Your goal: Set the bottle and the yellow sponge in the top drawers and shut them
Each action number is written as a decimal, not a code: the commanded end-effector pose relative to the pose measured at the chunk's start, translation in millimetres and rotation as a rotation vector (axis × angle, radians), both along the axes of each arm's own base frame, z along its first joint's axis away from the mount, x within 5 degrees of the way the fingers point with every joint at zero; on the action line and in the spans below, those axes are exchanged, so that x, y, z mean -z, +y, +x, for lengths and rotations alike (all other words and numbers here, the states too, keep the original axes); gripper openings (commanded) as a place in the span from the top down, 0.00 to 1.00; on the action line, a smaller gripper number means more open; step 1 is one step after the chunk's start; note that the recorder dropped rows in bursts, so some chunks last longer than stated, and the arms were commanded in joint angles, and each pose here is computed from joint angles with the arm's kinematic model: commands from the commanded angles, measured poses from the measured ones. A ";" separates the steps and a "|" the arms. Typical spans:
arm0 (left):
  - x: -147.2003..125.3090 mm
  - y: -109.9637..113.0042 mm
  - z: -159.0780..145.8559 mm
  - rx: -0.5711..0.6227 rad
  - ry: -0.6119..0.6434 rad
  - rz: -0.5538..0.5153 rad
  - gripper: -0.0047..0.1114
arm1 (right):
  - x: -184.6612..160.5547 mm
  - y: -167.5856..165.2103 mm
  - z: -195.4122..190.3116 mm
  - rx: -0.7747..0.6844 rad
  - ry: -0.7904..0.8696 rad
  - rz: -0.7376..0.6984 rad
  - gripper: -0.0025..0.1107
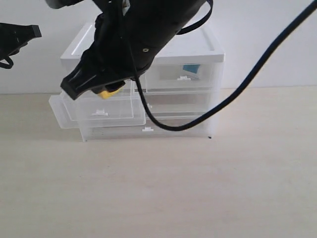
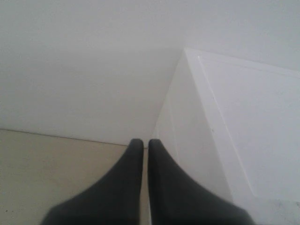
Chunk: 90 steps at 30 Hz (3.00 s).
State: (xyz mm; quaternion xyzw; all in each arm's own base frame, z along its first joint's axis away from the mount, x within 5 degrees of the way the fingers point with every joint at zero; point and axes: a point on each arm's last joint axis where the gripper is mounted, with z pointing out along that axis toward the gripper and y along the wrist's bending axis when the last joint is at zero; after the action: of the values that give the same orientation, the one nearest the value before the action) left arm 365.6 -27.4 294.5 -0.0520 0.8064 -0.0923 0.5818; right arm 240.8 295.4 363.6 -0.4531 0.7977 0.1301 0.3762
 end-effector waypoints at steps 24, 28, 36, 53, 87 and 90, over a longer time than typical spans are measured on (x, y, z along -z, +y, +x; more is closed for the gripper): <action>0.4 -0.7 -0.3 0.003 -0.007 -0.004 0.93 | 34.6 39.5 83.9 0.009 -0.122 -0.009 0.98; 0.4 -0.7 -0.3 0.004 -0.008 0.001 0.93 | 48.3 46.2 92.2 0.008 -0.125 -0.022 0.98; 0.5 -0.7 -0.3 0.004 -0.006 0.001 0.93 | 56.5 50.2 99.3 0.023 -0.164 -0.019 0.97; 1.3 -0.6 -0.6 0.007 0.002 0.013 0.93 | 41.6 28.6 105.3 0.183 -0.212 -0.090 0.61; 46.3 -57.8 -95.9 0.256 0.248 0.173 0.93 | 57.8 -89.8 160.3 0.629 0.161 -0.113 0.98; 58.7 -60.1 -103.3 0.259 0.297 0.154 0.93 | 57.1 -90.3 162.2 0.618 0.139 -0.112 0.98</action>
State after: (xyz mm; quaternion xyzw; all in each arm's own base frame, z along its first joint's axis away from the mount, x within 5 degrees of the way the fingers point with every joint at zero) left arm 270.2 -84.3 253.5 0.0907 0.8682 -0.0924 0.4791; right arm 399.3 207.4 304.1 -0.1929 0.9345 -0.0047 0.2991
